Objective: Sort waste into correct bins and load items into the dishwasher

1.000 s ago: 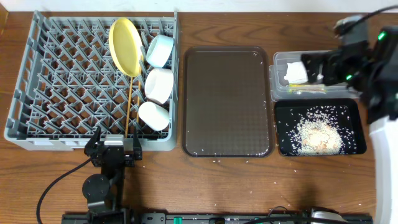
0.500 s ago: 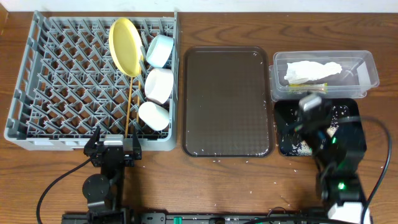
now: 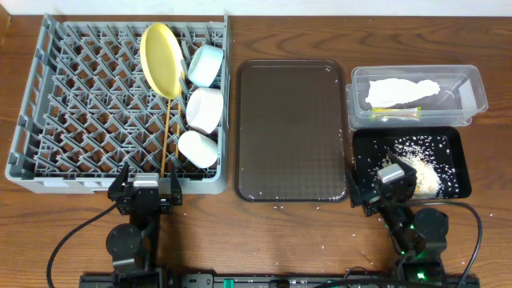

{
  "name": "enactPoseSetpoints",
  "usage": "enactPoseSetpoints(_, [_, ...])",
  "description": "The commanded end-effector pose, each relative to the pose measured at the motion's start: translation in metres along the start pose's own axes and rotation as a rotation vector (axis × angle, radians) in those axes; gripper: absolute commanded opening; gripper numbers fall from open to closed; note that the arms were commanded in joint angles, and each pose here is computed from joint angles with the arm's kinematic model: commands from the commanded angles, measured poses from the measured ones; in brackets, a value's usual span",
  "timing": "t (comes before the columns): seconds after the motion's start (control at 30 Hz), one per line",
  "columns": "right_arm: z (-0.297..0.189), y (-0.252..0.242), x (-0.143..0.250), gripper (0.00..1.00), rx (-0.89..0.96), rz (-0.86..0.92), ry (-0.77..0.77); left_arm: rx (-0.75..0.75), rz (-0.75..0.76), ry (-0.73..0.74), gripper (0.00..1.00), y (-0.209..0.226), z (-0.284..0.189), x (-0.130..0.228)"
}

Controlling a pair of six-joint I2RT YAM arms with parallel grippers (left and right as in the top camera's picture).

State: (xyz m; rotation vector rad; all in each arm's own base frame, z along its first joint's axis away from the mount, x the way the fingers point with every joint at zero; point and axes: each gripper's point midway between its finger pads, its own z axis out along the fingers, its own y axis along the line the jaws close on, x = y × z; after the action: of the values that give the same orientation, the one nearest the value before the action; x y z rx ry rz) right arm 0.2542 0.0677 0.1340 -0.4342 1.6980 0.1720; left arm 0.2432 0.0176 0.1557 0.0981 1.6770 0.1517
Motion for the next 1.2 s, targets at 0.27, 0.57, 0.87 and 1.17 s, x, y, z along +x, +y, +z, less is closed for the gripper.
enactPoseSetpoints(0.27, [-0.007, 0.002, -0.005, 0.99, 0.011, 0.003, -0.025, 0.017, 0.002, 0.035, 0.93, -0.004, 0.002, 0.015])
enactPoseSetpoints(0.57, [-0.018, 0.003, -0.013, 0.99, 0.022, -0.008, -0.072, 0.017, 0.002, 0.035, 0.93, -0.004, 0.002, 0.015])
enactPoseSetpoints(0.87, [-0.023, 0.002, -0.025, 0.99, 0.034, -0.022, -0.125, 0.017, 0.002, 0.035, 0.93, -0.004, 0.002, 0.015])
enactPoseSetpoints(1.17, [-0.023, 0.002, -0.025, 0.99, 0.034, -0.022, -0.124, 0.017, 0.002, 0.035, 0.93, -0.004, 0.002, 0.015])
